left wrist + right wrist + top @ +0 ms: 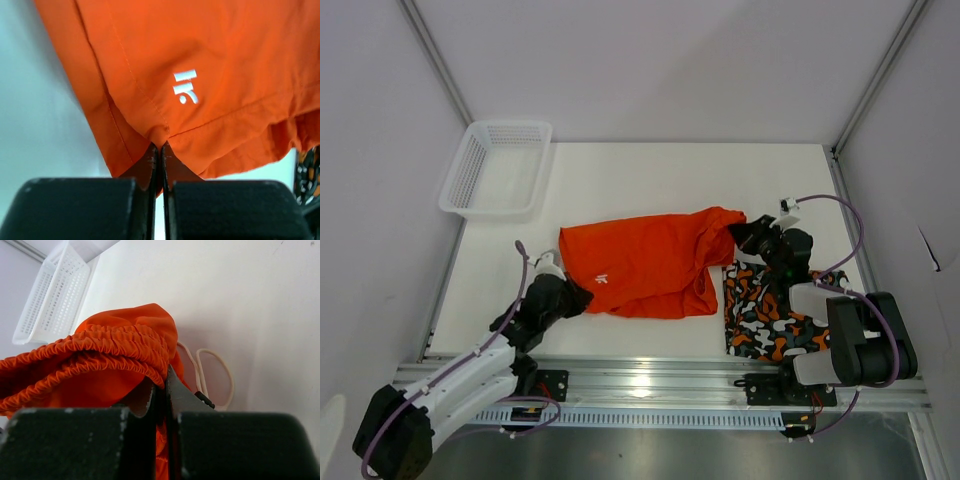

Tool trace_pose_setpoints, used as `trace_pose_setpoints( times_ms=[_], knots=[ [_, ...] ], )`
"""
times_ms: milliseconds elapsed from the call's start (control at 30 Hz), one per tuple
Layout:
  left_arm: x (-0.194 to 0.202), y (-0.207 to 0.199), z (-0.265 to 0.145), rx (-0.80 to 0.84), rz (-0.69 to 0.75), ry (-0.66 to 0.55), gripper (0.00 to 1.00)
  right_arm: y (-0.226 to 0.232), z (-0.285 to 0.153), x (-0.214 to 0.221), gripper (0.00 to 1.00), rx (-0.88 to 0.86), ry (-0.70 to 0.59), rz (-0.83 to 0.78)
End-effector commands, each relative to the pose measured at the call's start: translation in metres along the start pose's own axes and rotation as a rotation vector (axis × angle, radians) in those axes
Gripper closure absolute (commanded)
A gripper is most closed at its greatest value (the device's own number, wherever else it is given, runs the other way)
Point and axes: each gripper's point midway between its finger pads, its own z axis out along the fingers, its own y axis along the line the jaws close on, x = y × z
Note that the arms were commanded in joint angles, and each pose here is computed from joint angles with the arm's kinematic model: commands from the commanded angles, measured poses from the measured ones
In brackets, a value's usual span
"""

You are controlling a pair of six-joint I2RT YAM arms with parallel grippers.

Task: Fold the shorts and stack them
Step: Flatten the shorts out

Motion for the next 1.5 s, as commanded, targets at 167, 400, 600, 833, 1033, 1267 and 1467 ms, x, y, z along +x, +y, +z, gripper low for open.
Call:
trace_pose_setpoints(
  times_ms=[167,400,600,833,1033,1267,1467],
  knots=[
    [-0.057,0.018,-0.034,-0.098,-0.108,-0.241,1.00,0.002,0.002,-0.006,0.72,-0.021,-0.034,0.000],
    [-0.081,0.019,-0.059,-0.089,-0.157,-0.367,1.00,-0.004,-0.007,-0.001,0.39,0.014,-0.028,0.015],
    [-0.058,0.029,-0.043,-0.105,-0.176,-0.289,1.00,-0.017,-0.037,-0.021,0.23,0.175,-0.120,0.023],
    [-0.054,0.033,-0.041,-0.108,-0.176,-0.291,1.00,-0.009,-0.071,-0.026,0.18,0.307,-0.034,0.112],
    [-0.055,0.033,-0.043,-0.107,-0.170,-0.296,1.00,0.024,-0.073,-0.011,0.28,0.219,0.100,0.261],
    [-0.055,0.033,-0.045,-0.107,-0.170,-0.296,1.00,0.030,-0.068,0.009,0.30,0.292,0.221,0.293],
    [-0.055,0.034,-0.045,-0.110,-0.167,-0.296,1.00,0.016,-0.086,0.000,0.31,0.418,0.156,0.239]
  ],
)
